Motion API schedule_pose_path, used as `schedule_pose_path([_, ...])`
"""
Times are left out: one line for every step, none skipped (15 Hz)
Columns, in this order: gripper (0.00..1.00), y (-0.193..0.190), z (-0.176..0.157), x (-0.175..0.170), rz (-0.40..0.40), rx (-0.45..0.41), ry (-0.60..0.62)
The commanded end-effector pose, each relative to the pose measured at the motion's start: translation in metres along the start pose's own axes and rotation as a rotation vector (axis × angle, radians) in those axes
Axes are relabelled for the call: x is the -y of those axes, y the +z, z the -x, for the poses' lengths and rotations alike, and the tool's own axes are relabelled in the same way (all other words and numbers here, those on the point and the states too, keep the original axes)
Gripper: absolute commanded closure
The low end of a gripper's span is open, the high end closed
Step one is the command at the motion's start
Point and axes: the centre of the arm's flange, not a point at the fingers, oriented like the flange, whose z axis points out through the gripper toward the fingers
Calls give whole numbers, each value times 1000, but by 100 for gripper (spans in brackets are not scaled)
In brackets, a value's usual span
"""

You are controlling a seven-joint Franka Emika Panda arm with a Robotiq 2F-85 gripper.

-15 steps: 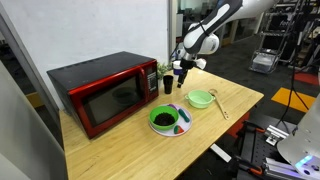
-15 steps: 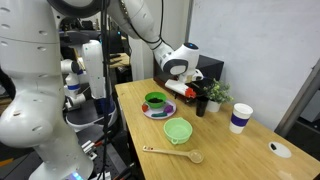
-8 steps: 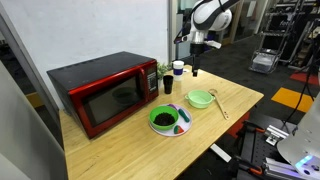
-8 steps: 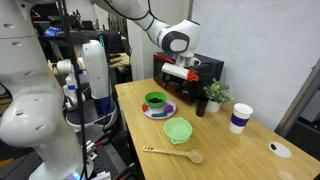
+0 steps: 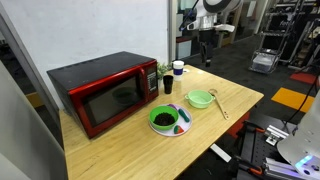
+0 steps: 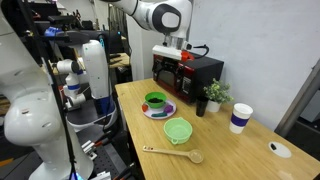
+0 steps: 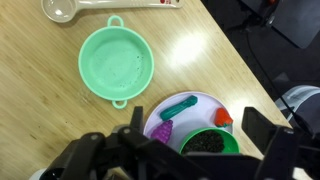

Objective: Close the microwave door, move the white plate to the right, remove the zucchini and purple grapes from the green pot and place them on the white plate

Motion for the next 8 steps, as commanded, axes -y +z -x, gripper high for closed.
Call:
schedule_pose_path([0,-10,9,32,35,12,113])
schedule_pose_path([0,-10,10,39,37,13,138])
schedule_pose_path([0,-12,12,47,44,3,175])
schedule_pose_path([0,-13,14,52,45,1,207])
schedule_pose_path([0,-14,17,57,48,-12,238])
schedule_pose_path([0,-14,18,60,42,-18,259])
schedule_pose_path([0,-14,22,61,49,-45,296])
schedule_pose_path([0,-14,25,63,48,-59,314])
